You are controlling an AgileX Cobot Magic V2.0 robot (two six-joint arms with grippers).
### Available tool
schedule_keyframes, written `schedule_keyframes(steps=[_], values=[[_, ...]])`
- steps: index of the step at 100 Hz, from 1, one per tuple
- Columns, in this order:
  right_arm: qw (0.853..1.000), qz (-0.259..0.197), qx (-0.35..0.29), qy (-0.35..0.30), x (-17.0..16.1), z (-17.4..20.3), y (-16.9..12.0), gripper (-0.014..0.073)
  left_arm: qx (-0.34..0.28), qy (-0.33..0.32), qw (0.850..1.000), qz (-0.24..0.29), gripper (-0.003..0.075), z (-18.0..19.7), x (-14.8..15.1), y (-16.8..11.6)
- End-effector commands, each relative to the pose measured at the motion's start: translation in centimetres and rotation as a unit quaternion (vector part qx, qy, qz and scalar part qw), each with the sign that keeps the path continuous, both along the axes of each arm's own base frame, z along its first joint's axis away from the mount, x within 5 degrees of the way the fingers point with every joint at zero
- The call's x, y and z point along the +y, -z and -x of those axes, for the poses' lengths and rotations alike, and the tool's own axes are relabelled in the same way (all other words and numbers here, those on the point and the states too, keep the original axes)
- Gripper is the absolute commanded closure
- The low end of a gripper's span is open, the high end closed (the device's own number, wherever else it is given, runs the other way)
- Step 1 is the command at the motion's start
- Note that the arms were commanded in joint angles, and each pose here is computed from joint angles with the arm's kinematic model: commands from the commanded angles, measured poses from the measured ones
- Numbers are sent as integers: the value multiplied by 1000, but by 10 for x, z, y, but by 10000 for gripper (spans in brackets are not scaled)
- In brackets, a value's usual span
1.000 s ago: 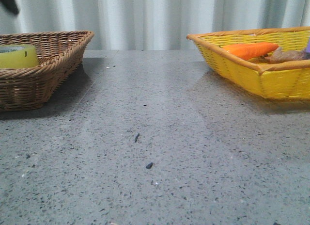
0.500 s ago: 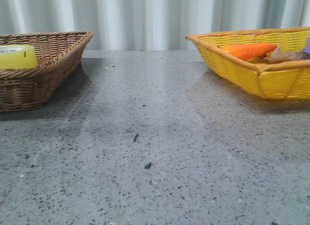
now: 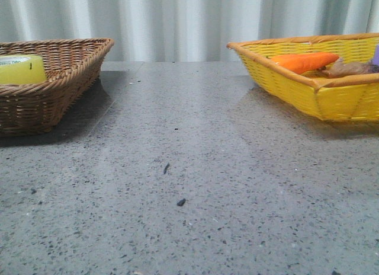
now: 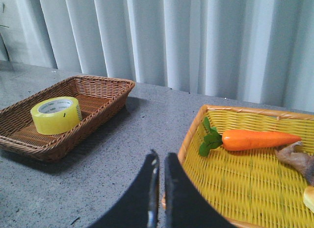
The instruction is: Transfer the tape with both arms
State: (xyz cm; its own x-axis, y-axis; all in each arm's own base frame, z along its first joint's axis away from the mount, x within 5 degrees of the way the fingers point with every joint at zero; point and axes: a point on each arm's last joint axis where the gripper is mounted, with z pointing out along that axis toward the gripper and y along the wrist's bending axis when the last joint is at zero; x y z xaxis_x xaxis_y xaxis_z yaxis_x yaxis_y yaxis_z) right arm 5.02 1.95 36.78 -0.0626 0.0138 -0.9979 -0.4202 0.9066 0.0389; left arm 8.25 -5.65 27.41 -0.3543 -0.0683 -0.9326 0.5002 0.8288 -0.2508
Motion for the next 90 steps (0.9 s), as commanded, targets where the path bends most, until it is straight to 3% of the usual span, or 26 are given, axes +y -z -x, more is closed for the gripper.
schedule_keyframes(steps=[1,33,46,57,69,90], values=[[999,-6,-42,-1,0,0,-13,657,-37,-11,999,35,741,-2,1,-15],[999,-6,-42,-1,0,0,-13,657,-43,-11,999,26,741,-2,1,-15],[999,-6,-42,-1,0,0,-13,657,-156,-21,985,-71,741,3,11,-9],[999,-6,-42,-1,0,0,-13,657,-237,-65,968,-56,741,11,22,7],[999,-6,-42,-1,0,0,-13,657,-278,-122,952,-45,741,19,34,39],[999,-5,-40,-1,0,0,-13,657,-209,-162,961,-75,741,30,43,68]])
